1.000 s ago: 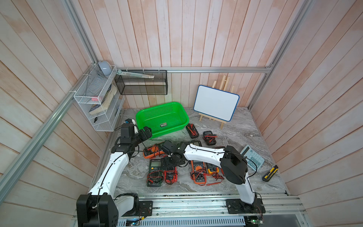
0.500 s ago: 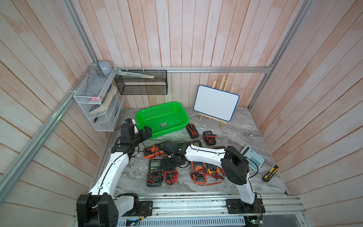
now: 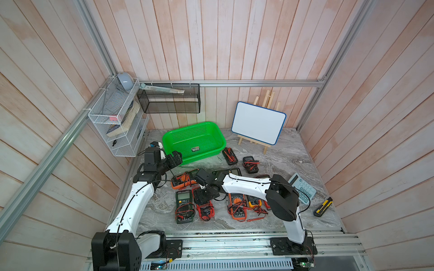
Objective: Put the multimeter into the basket
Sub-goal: Pick up the multimeter from the center of the board.
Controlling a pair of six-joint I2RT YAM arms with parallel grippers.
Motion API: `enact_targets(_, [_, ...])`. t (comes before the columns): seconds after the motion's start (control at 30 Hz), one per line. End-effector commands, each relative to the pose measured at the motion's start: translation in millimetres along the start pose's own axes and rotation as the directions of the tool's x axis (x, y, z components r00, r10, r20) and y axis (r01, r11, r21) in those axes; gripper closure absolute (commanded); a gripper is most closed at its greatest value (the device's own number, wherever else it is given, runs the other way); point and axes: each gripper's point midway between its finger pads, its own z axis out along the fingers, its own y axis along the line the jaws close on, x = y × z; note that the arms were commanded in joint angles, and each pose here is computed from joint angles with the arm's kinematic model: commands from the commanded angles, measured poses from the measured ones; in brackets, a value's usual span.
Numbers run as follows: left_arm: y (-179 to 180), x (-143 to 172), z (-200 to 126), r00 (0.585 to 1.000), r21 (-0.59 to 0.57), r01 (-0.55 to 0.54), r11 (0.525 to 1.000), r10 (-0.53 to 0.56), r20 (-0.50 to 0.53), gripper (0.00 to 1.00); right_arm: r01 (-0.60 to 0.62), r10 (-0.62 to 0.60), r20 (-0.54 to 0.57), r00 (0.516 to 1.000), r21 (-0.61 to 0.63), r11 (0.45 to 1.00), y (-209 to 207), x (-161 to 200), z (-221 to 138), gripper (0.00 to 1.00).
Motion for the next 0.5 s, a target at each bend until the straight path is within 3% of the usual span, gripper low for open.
enact_targets(0.0, [-1.5,-2.8,1.3,1.000,0.015,-0.002,1.000,0.002,0.008,0.00,0.053,-0.049,-0.064,0.997,0.065,0.996,-13.7,26.5,-6.4,0.43])
enact_targets(0.13, [-1.7,-2.0,2.0,1.000,0.016,0.001,1.000,-0.001,0.009,0.00,0.069,-0.065,-0.058,0.996,0.074,0.995,-14.5,25.9,-12.6,0.06])
enact_targets(0.17, [-1.9,-1.7,2.3,1.000,0.017,0.002,1.000,-0.002,0.008,0.00,0.071,-0.067,-0.058,0.996,0.076,0.995,-15.0,25.5,-13.8,0.02])
enact_targets(0.47, [-2.3,1.2,3.8,1.000,0.019,-0.003,1.000,0.003,-0.001,0.00,0.062,-0.059,-0.047,0.997,0.063,0.996,-10.2,23.2,-22.3,0.02])
